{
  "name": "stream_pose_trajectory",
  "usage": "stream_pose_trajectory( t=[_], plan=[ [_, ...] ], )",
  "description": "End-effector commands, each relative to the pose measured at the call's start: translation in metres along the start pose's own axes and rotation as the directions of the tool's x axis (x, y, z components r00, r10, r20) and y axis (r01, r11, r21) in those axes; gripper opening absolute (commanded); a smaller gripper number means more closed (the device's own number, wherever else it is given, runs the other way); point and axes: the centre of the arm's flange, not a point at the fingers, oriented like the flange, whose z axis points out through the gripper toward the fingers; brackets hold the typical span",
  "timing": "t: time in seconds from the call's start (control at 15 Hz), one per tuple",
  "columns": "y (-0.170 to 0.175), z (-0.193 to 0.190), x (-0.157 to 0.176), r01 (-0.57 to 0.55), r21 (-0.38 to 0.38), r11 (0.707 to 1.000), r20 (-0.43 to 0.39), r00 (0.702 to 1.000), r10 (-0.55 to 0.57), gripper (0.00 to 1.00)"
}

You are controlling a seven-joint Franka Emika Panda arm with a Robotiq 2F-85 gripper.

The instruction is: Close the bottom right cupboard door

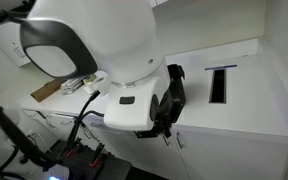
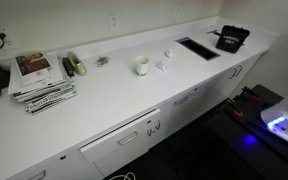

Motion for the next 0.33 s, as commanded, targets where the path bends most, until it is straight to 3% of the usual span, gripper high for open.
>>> stream_pose_trajectory(
  t=[0.0,0.27],
  plan=[
    [0.0214,-0.0052,-0.0145,0.037,0.024,0.999,-0.021,0.999,-0.036,0.0],
    [0.0259,-0.0038,-0.015,0.053,0.023,0.998,-0.031,0.998,-0.052,0.0]
  ],
)
